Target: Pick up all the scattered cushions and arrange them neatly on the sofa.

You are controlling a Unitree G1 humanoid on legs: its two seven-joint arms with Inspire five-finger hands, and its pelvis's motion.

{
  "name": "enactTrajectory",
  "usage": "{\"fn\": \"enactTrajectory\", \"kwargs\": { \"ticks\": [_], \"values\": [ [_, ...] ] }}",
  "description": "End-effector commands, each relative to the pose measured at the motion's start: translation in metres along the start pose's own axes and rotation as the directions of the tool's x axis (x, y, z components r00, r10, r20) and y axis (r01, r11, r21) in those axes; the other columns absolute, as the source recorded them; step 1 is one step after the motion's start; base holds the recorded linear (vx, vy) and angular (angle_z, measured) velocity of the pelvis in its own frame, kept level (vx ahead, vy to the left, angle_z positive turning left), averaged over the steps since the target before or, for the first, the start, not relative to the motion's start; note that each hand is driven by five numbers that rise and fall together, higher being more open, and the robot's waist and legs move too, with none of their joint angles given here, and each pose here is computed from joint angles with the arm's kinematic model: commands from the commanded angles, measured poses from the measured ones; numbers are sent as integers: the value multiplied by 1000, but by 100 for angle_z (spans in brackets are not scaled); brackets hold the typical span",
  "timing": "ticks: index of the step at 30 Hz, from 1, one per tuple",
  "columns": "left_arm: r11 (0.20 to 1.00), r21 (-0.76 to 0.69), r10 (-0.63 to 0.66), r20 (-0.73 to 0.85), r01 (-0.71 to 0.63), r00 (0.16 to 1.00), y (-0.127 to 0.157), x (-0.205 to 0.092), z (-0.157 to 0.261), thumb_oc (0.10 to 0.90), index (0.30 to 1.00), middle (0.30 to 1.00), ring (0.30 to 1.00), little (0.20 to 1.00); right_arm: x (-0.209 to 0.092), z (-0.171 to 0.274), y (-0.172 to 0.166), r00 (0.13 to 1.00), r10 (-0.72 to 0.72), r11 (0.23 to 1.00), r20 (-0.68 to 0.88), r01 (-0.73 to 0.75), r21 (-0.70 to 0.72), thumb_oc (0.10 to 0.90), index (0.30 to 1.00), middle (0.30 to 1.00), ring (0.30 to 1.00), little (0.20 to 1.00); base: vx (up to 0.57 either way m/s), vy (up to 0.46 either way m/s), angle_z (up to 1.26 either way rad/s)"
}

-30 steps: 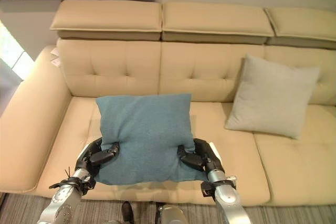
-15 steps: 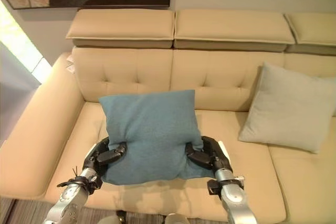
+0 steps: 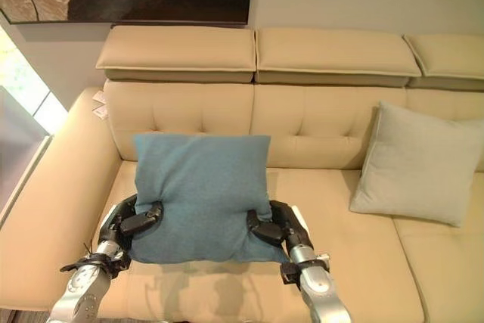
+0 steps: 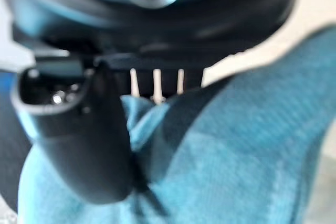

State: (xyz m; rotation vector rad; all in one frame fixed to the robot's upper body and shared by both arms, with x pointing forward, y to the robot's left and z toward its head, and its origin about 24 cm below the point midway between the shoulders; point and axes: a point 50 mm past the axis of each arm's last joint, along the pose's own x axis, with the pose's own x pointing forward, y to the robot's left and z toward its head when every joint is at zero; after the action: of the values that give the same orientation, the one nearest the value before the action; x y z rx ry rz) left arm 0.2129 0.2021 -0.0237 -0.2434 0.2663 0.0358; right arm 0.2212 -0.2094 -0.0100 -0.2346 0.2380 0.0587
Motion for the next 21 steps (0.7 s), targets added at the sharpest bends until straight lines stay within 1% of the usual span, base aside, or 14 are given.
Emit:
{"fn": "enactTrajectory", "kwargs": {
  "ticks": [1,2,4,5,6,7,8,10,11,12,16,19,20,21],
  "values": [
    [979,102,-201,365,176,909,-56,26,71,400,300,300,300,300,28,95,22,898,39,999,438,-43,-1,400,300,300,300,300,-106,-10,0],
    [979,102,-201,365,176,909,-56,26,71,400,300,300,300,300,28,95,22,898,39,999,438,-43,-1,400,300,300,300,300,-133,-5,3],
    [975,127,-221,455,183,862,-72,33,93,400,300,300,300,300,32,124,22,837,0,1000,548,7,-10,400,300,300,300,300,-144,-2,8],
    [975,128,-221,457,183,862,-72,33,94,400,300,300,300,300,32,124,22,836,-1,1000,549,8,-10,400,300,300,300,300,-128,5,17],
    [974,135,-228,526,184,819,-83,37,113,400,300,300,300,300,33,145,22,782,-35,999,623,45,-1,400,300,300,300,300,-112,4,16],
    [973,139,-231,561,185,795,-88,38,123,400,300,300,300,300,33,154,22,753,-53,998,656,66,4,400,300,300,300,300,-112,4,14],
    [973,139,-231,563,184,794,-88,38,123,400,300,300,300,300,34,155,22,752,-54,998,657,68,4,400,300,300,300,300,-60,-4,5],
    [971,158,-240,658,180,714,-102,40,153,400,300,300,300,300,35,180,22,675,-97,993,732,118,24,400,300,300,300,300,-83,5,4],
    [971,159,-239,660,179,712,-103,41,153,400,300,300,300,300,35,181,22,673,-99,993,733,119,24,400,300,300,300,300,-74,10,0],
    [968,178,-251,687,177,682,-108,40,163,400,300,300,300,300,34,189,22,643,-107,991,758,135,25,400,300,300,300,300,-31,2,-2],
    [963,228,-269,805,142,529,-132,37,209,400,300,300,300,300,35,229,27,512,-139,978,847,204,37,400,300,300,300,300,-53,11,-1],
    [971,226,-234,866,72,442,-145,38,238,400,300,300,300,300,37,257,28,410,-172,954,896,297,47,400,300,300,300,300,-60,7,-1],
    [974,227,-216,892,21,397,-153,41,257,400,300,300,300,300,39,276,25,343,-196,926,918,374,58,400,300,300,300,300,-52,14,-4],
    [973,231,-208,905,-17,370,-156,42,269,400,300,300,300,300,40,287,23,310,-209,911,928,408,69,400,300,300,300,300,-97,17,-6]
  ]
}}
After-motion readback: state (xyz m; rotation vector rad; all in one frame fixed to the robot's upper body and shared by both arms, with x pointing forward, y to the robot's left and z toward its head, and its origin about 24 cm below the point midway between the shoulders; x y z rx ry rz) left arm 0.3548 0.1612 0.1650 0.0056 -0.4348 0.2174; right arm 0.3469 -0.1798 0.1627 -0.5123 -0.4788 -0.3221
